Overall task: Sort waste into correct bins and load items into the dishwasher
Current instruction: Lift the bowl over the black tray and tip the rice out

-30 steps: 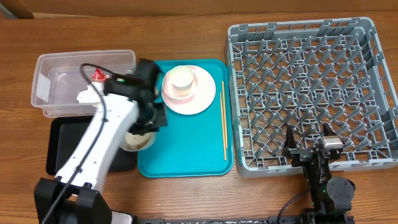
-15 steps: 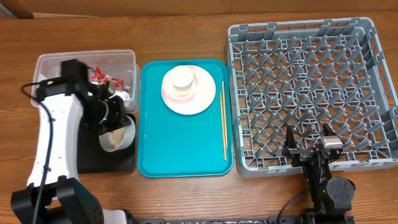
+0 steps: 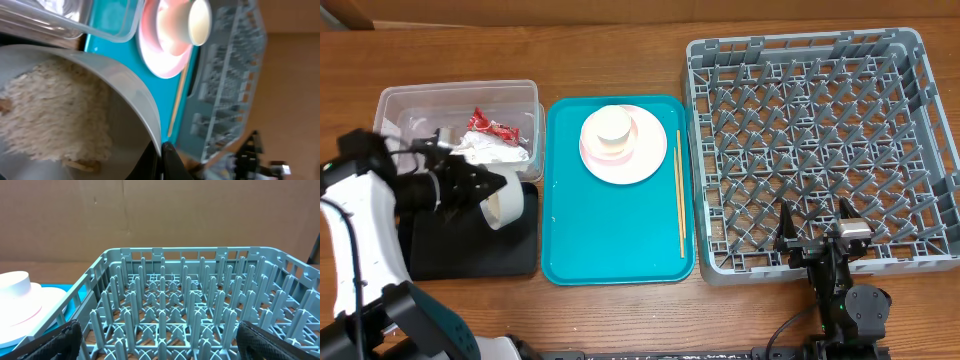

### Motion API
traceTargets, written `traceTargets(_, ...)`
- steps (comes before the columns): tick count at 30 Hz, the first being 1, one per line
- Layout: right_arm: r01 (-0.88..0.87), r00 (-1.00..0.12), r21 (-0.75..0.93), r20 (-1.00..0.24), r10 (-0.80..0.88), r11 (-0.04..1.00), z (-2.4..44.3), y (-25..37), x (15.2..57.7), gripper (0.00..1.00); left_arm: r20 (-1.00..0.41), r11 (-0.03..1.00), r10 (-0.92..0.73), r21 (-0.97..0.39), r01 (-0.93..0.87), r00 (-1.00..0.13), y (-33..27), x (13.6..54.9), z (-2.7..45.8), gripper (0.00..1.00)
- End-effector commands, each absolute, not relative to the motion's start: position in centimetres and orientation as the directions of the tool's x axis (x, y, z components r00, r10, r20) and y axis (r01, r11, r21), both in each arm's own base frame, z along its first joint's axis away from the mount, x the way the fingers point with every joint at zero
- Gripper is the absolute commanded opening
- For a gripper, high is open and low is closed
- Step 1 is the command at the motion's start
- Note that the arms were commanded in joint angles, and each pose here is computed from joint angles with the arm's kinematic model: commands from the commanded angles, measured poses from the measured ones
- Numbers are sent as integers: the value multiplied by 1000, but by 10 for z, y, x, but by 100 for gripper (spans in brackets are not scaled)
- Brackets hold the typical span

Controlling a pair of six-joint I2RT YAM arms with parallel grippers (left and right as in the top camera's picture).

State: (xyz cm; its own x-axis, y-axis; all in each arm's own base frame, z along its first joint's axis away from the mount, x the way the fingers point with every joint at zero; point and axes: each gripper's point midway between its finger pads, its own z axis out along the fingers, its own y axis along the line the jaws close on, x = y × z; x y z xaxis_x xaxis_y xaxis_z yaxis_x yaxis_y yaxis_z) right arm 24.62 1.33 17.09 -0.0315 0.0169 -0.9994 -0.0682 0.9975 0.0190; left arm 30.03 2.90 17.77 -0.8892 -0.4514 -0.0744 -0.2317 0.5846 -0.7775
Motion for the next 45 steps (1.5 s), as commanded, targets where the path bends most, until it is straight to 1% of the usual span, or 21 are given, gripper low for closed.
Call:
traceTargets(1,-71,-23,18,-1000,16,997,170,13,246,100,-146,448,-493,-888,-107,-857,32,300,195,4)
traceTargets(5,-71,-23,18,-1000,16,997,170,13,246,100,-166,355,-580,-933,-63,-798,49,292,196,4)
traceTargets(8,-71,-23,18,-1000,17,997,170,13,246,100,-143,301,-641,-950,-76,-754,61,285,193,4)
traceTargets(12,-71,-23,18,-1000,17,997,170,13,246,100,-124,271,-691,-958,-97,-713,75,279,189,4)
traceTargets(17,-71,-23,18,-1000,16,997,170,13,246,100,-133,265,-714,-960,-89,-688,83,279,191,4)
traceTargets(26,-71,-23,18,-1000,17,997,170,13,246,100,-178,243,-729,-970,-7,-661,86,285,204,4)
traceTargets(33,-71,-23,18,-1000,17,997,170,13,246,100,-252,263,-729,-961,81,-637,90,290,213,4)
traceTargets(41,-71,-23,18,-1000,16,997,170,13,246,100,-198,211,-742,-976,57,-641,85,286,217,4)
traceTargets(45,-71,-23,18,-1000,17,997,170,13,246,100,-253,247,-737,-964,99,-627,90,289,218,4)
